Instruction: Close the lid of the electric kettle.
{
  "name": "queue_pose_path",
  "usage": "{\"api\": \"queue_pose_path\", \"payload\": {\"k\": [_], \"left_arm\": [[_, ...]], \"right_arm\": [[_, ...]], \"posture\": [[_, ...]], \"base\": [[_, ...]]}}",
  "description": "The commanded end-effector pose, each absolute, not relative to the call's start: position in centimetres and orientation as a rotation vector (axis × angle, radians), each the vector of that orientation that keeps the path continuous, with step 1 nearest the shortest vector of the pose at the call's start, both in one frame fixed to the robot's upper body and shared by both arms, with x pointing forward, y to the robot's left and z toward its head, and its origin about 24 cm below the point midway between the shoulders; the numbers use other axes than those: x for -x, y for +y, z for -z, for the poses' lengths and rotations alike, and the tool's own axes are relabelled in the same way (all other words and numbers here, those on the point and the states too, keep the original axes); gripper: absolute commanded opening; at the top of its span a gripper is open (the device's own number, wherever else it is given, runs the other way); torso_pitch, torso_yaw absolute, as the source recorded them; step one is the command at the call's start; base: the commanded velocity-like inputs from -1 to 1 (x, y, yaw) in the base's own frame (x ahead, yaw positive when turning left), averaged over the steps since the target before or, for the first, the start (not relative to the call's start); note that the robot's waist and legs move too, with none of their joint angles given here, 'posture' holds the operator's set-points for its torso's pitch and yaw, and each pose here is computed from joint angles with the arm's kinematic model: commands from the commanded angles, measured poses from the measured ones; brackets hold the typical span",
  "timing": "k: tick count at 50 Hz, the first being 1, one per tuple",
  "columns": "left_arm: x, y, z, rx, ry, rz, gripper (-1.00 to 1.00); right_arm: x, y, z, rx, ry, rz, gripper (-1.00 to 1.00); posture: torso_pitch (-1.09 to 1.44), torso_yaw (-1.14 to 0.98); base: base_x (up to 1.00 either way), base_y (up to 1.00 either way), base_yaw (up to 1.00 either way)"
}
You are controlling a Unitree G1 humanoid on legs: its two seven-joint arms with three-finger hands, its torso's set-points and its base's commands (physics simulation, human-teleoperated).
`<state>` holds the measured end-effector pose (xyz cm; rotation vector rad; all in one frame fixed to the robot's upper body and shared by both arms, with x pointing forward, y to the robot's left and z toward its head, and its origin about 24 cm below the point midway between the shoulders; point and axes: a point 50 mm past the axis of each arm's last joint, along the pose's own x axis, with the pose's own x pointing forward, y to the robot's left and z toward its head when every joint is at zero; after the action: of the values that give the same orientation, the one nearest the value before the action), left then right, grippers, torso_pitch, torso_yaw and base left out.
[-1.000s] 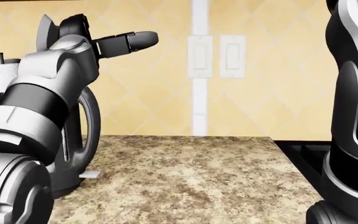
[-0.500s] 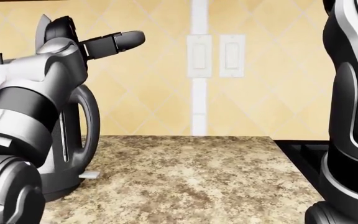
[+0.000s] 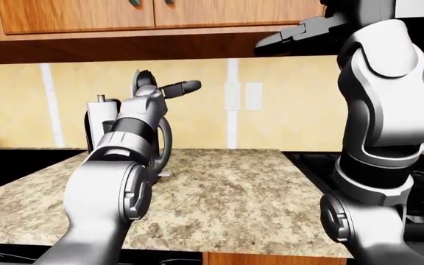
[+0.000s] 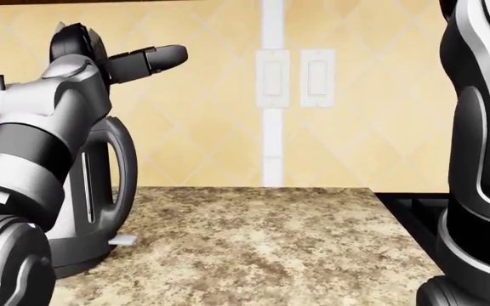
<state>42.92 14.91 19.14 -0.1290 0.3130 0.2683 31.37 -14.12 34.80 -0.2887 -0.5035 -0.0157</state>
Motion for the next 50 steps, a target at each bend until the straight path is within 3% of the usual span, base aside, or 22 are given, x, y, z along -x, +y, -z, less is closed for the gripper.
{"api": "queue_pose_path", "payload": {"k": [1,50], "left_arm": [[-43.2,14.9,-21.9,0.128,0.203,-0.267,1.00],[-42.8,17.6,-19.0,0.086,0.237,-0.366,1.00]], "right_arm": [[-31.0,-14.2,-35.8,0.288,-0.546,0.027,1.00],[-30.9,-13.9,-35.7,0.292,-0.548,0.019,1.00]], "posture": [[-0.83,0.00],[-0.83,0.00]], "base": [[0.00,0.00,0.00],[0.00,0.00,0.00]]}}
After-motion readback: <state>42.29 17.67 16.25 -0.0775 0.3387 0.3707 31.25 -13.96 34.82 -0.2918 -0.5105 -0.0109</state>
